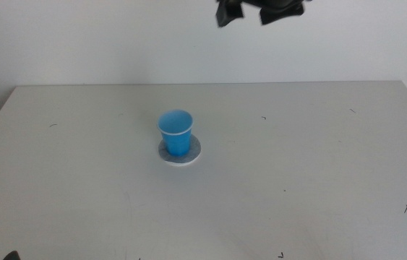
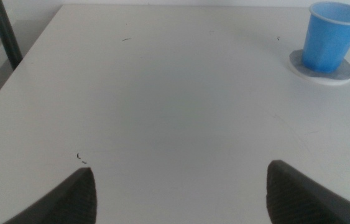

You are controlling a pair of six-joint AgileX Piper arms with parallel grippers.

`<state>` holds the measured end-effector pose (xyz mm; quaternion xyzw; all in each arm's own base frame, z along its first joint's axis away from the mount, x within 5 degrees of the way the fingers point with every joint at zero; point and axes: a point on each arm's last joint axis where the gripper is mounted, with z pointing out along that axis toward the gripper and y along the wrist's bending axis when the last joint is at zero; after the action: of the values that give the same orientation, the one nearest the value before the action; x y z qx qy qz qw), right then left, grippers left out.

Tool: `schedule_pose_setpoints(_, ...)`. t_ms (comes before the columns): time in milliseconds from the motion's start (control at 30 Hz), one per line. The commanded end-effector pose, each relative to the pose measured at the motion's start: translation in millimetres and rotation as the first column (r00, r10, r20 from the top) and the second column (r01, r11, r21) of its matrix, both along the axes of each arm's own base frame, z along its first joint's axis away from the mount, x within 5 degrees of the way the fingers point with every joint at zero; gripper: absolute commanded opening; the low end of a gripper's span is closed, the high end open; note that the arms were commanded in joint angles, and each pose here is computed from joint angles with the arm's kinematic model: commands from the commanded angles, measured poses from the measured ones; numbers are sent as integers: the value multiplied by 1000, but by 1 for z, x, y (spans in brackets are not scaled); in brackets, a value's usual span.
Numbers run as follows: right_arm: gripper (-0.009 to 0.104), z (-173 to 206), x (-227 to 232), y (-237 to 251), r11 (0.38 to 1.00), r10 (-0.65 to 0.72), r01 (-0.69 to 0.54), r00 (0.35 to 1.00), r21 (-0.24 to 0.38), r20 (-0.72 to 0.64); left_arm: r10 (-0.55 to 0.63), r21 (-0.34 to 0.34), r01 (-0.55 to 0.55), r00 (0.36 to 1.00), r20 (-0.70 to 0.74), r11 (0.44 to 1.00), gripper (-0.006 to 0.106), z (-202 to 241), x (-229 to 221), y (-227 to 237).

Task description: Place an empty cup on a cup mat.

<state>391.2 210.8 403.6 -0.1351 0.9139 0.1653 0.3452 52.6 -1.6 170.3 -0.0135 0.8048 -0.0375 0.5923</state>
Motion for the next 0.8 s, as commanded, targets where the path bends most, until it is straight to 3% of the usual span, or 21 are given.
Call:
schedule_pose_setpoints(0, 64, 64, -30, -34, 998, -38, 31, 987, 48, 156, 0, -16, 1, 996, 84, 1000, 105, 8, 1, 0)
schedule_pose_setpoints(267, 64, 103, -69, -117, 986, -156, 163, 973, -28, 171, 0, -16, 1, 996, 84, 1000, 105, 8, 1, 0)
schedule_pose_setpoints(467, 64, 113, -119, -172, 951, -301, 308, 918, 13, 260, 0, -16, 1, 996, 84, 1000, 105, 8, 1, 0)
schedule_pose_setpoints(767, 64, 75, -205, -214, 883, -458, 464, 823, 65, 336, 0, -16, 1, 996, 84, 1000, 105, 8, 1, 0)
